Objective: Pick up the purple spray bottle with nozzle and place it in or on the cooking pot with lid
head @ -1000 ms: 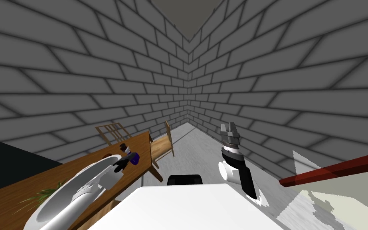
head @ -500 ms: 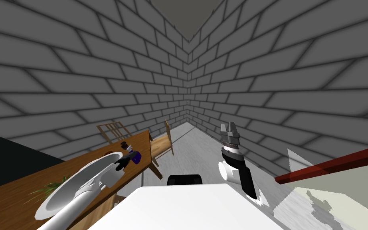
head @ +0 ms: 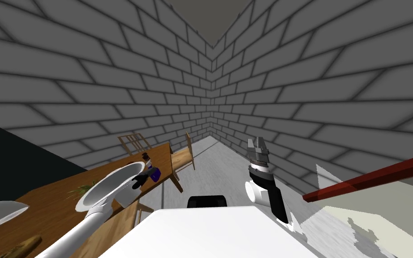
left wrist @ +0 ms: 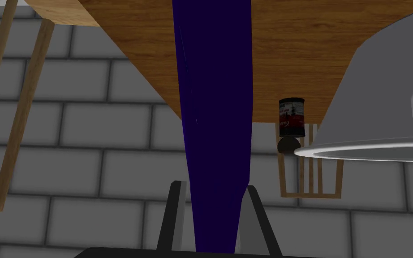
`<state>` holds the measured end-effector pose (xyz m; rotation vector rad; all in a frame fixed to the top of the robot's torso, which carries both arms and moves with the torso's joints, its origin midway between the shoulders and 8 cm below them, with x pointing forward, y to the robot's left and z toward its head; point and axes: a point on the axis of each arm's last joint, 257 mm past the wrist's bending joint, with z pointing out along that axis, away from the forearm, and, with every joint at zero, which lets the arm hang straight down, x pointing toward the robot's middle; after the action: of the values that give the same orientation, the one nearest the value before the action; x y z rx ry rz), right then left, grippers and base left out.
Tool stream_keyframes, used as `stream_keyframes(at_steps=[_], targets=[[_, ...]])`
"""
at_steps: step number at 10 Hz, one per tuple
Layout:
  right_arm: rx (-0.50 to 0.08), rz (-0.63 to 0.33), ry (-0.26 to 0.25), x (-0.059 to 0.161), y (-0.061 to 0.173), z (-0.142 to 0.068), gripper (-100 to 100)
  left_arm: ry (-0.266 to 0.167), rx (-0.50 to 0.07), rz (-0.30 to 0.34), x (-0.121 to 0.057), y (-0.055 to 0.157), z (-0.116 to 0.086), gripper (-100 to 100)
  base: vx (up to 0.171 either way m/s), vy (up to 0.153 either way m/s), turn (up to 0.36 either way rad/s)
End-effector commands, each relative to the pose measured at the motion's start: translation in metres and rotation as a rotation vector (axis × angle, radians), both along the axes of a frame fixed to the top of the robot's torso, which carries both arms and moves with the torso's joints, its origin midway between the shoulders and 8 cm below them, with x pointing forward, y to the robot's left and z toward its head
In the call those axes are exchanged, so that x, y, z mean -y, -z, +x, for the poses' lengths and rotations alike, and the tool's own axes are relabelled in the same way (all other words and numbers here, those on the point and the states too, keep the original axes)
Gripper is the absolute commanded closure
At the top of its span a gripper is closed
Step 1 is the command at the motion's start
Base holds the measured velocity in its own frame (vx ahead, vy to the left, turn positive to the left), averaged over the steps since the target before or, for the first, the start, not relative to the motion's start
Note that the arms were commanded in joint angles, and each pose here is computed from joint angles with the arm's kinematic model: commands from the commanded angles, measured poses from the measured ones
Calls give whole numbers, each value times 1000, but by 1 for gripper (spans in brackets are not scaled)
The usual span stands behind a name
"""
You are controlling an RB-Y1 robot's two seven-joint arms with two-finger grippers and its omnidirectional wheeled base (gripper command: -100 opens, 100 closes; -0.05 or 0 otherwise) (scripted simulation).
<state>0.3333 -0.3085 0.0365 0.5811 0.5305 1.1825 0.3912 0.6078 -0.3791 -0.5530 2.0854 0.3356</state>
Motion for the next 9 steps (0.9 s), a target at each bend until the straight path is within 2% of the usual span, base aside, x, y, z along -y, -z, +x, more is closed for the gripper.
stream_keyframes(at_steps=[1,3,4,9], targets=[[0,0,0,0,0,0,0,25,-6,11,7,-5,5,100,-179,-43,48],[0,0,0,0,0,0,0,57,-12,20,18,-12,9,100,-179,-53,53],[0,0,0,0,0,0,0,58,-11,20,19,-12,10,100,-119,-56,18],[0,0,0,0,0,0,0,123,-29,31,42,-27,15,100,-126,-34,42]])
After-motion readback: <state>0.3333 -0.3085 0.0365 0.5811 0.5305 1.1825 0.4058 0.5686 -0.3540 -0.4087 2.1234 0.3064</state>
